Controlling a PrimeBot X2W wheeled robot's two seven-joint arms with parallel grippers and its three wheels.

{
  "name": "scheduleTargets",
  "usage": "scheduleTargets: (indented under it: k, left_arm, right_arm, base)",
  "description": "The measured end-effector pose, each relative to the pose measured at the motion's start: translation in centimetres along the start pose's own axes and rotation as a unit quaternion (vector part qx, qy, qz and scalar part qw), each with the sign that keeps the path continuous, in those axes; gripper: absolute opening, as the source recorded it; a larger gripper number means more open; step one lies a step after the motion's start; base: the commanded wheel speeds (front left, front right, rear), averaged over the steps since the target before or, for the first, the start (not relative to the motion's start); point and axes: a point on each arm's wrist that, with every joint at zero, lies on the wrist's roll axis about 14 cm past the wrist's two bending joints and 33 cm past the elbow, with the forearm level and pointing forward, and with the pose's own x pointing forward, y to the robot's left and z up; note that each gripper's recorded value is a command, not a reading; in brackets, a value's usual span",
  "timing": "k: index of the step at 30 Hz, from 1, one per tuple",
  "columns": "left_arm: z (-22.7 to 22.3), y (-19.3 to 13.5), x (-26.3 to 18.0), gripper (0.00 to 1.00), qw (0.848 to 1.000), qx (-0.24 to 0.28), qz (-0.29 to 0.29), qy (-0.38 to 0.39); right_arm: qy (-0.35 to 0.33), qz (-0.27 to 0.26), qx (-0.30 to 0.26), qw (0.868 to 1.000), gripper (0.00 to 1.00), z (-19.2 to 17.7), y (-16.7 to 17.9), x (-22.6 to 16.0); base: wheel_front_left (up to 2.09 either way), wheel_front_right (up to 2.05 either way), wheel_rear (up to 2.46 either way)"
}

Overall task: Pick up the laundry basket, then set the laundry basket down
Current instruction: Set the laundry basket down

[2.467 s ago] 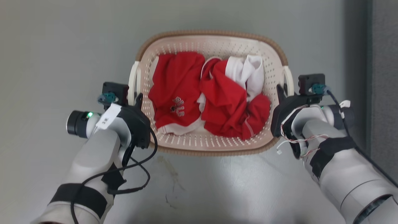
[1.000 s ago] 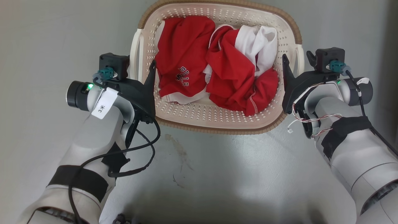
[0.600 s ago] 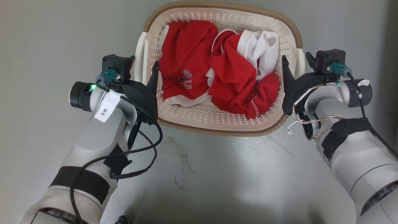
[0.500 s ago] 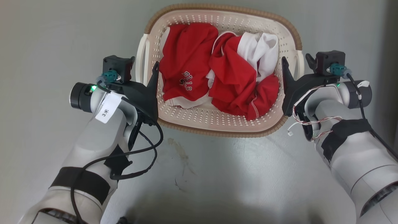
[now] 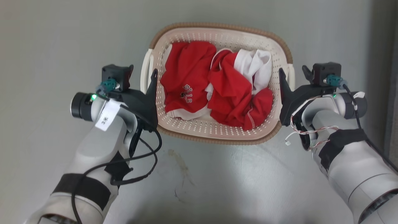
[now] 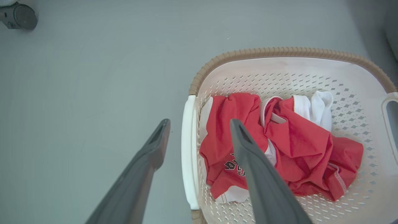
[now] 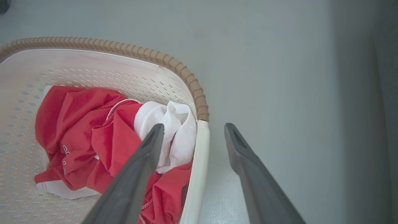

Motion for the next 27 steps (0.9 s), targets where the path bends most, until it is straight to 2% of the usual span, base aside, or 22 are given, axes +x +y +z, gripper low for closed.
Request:
scheduleTargets:
  k: [27]
  left_arm:
    - [4.1, -0.9, -5.7, 1.0, 0.998, -0.027, 0.017, -0.06]
  right_arm:
    - [-0.076, -0.006, 0.021, 0.997, 1.0, 5.7, 1.4, -6.8]
  base:
    - [0.0, 0.0, 0.0]
